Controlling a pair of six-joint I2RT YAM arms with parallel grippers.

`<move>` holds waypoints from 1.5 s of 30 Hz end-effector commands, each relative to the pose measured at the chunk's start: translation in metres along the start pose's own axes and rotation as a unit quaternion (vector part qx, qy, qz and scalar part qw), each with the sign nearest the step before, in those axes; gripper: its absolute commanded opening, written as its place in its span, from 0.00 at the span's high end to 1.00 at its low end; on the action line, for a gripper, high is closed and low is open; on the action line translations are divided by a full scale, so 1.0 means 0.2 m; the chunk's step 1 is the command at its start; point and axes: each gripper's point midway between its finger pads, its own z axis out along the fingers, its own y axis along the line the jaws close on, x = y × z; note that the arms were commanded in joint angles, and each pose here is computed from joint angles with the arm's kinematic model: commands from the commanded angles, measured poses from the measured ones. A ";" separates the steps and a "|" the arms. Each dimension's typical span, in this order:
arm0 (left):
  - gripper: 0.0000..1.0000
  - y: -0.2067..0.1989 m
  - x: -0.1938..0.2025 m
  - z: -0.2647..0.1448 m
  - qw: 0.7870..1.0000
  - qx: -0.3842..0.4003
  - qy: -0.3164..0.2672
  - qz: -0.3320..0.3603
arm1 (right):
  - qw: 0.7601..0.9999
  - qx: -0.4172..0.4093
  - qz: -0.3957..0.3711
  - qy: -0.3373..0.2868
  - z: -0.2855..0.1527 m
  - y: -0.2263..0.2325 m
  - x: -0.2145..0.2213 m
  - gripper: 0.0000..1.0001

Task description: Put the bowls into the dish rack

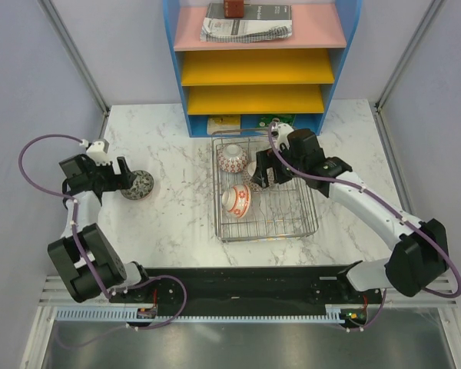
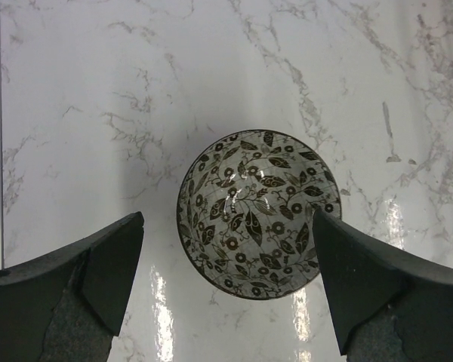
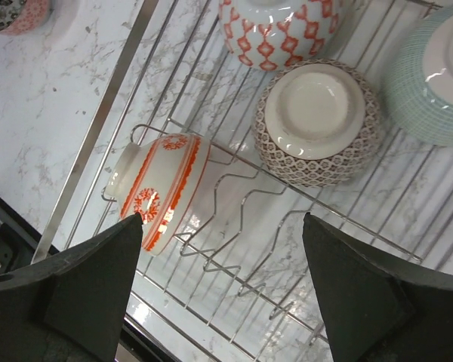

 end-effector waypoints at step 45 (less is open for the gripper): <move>0.16 -0.07 0.34 0.44 0.983 -0.018 0.134 0.128 | 0.982 -0.007 -0.160 -0.100 -0.29 0.07 -0.49 0.07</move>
